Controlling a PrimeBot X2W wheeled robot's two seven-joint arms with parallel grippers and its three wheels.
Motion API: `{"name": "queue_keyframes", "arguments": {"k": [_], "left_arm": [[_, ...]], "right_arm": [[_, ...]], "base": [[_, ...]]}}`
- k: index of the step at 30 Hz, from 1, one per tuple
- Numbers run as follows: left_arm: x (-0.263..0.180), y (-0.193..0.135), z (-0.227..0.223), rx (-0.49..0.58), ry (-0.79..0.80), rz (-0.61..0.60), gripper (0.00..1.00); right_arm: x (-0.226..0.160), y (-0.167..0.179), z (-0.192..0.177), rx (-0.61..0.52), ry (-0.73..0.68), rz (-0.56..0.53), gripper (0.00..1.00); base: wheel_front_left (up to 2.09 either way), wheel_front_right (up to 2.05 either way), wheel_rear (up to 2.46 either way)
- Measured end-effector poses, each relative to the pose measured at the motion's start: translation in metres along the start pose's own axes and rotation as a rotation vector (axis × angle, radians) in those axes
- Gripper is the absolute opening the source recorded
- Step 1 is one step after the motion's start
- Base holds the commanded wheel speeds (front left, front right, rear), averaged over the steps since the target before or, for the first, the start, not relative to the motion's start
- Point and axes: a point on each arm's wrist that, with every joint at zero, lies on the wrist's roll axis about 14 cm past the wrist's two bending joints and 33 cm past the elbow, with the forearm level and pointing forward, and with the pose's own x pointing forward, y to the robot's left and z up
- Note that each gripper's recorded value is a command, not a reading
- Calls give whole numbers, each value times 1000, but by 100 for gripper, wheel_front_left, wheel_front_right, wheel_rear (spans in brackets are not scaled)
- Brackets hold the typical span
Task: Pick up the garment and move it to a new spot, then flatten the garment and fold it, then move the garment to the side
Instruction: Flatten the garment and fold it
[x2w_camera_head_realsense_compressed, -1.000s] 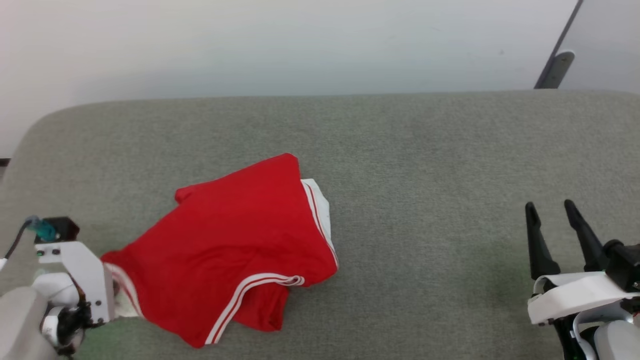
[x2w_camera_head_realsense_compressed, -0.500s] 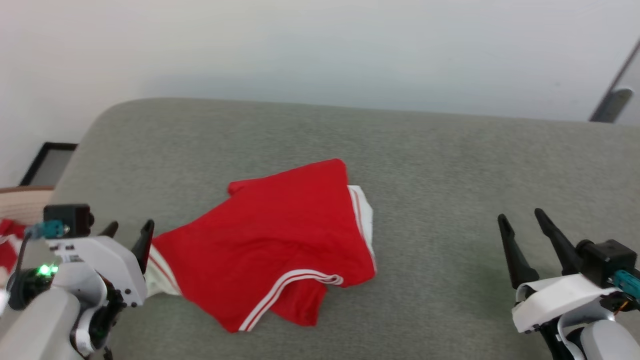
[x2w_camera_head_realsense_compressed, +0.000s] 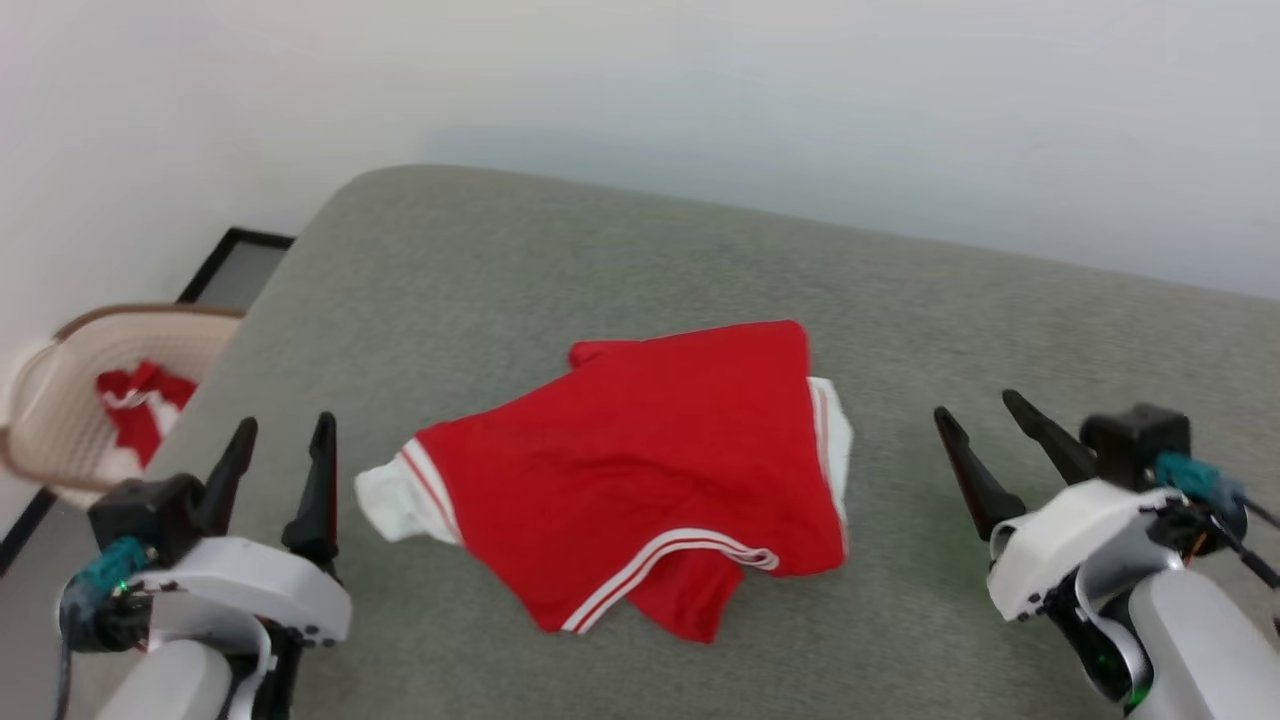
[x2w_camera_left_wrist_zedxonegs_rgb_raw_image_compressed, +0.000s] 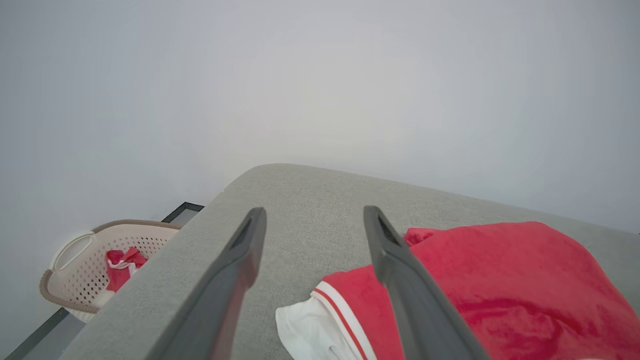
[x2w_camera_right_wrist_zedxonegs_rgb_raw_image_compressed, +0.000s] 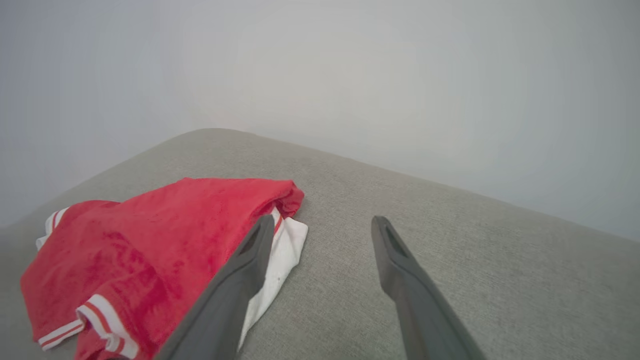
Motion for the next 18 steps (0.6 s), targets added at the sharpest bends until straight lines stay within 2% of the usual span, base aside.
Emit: {"name": "queue_keyframes", "arguments": {"k": [11, 18], "left_arm": [[-18, 9, 10, -32, -83, 88, 100], [-24, 16, 5, -45, -89, 129, 100]], "right_arm": [[44, 23, -49, -35, 293, 130, 100], [55, 23, -93, -48, 482, 153, 100]], "base": [[0, 0, 0], [0, 0, 0]]}}
